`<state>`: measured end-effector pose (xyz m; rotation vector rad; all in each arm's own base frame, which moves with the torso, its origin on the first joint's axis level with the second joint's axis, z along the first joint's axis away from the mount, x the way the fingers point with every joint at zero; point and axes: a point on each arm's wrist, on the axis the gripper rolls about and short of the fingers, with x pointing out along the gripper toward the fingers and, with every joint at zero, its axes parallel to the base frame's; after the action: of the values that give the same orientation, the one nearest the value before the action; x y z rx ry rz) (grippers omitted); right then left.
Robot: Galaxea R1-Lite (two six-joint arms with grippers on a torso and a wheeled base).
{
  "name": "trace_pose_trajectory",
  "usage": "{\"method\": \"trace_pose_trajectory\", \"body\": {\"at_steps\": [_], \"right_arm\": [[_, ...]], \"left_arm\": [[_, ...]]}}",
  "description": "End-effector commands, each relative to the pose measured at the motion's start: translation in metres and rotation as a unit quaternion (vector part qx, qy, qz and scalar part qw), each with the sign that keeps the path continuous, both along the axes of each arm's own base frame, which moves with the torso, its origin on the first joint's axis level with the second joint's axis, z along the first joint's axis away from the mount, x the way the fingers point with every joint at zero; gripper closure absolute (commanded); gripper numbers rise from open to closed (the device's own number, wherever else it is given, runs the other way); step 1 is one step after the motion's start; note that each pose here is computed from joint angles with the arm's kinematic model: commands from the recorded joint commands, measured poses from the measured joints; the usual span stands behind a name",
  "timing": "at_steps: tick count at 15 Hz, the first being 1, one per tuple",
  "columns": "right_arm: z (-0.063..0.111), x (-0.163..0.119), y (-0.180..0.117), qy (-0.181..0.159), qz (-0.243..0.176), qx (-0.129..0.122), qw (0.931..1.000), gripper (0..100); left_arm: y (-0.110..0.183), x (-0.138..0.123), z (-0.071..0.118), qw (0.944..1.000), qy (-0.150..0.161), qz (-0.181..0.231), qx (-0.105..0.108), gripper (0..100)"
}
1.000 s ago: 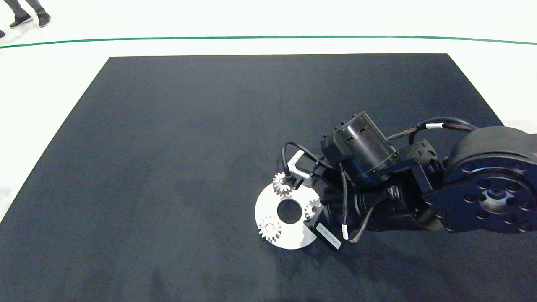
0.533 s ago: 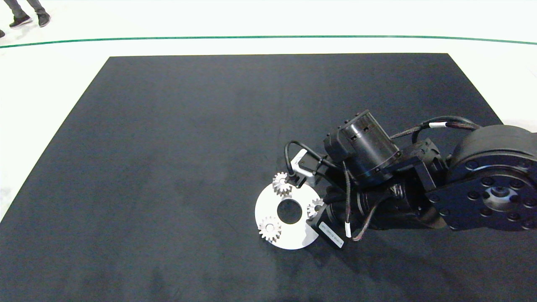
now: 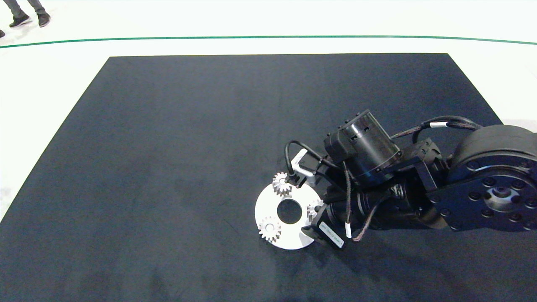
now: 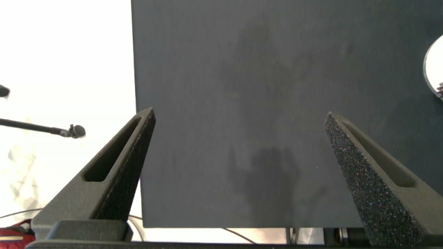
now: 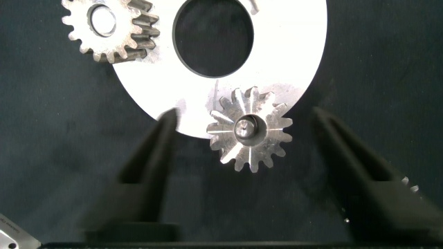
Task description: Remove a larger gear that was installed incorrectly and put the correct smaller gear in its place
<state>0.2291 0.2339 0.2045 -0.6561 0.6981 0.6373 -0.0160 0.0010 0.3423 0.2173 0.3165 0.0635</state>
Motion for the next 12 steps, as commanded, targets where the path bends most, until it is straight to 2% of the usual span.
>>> {"method": "trace_pose_trajectory", "body": {"at_steps": [1, 5, 8, 12], "right_arm": [[0.004, -0.002, -0.001, -0.004, 0.002, 0.004, 1.0000, 0], [0.015, -0.007, -0.005, -0.019, 0.002, 0.019, 0.9996, 0], [0.021, 0.000, -0.015, -0.032, -0.026, 0.019, 0.9990, 0], [0.023, 0.001, -0.022, -0.035, -0.035, 0.021, 0.9986, 0]], "left_arm": [[0.000, 0.000, -0.001, 1.0000, 0.004, 0.000, 0.001, 0], [0.000, 0.001, -0.001, 1.0000, 0.004, 0.000, 0.001, 0], [0.000, 0.001, -0.001, 1.0000, 0.004, 0.000, 0.001, 0], [0.000, 0.001, -0.001, 1.0000, 0.005, 0.000, 0.000, 0]]}}
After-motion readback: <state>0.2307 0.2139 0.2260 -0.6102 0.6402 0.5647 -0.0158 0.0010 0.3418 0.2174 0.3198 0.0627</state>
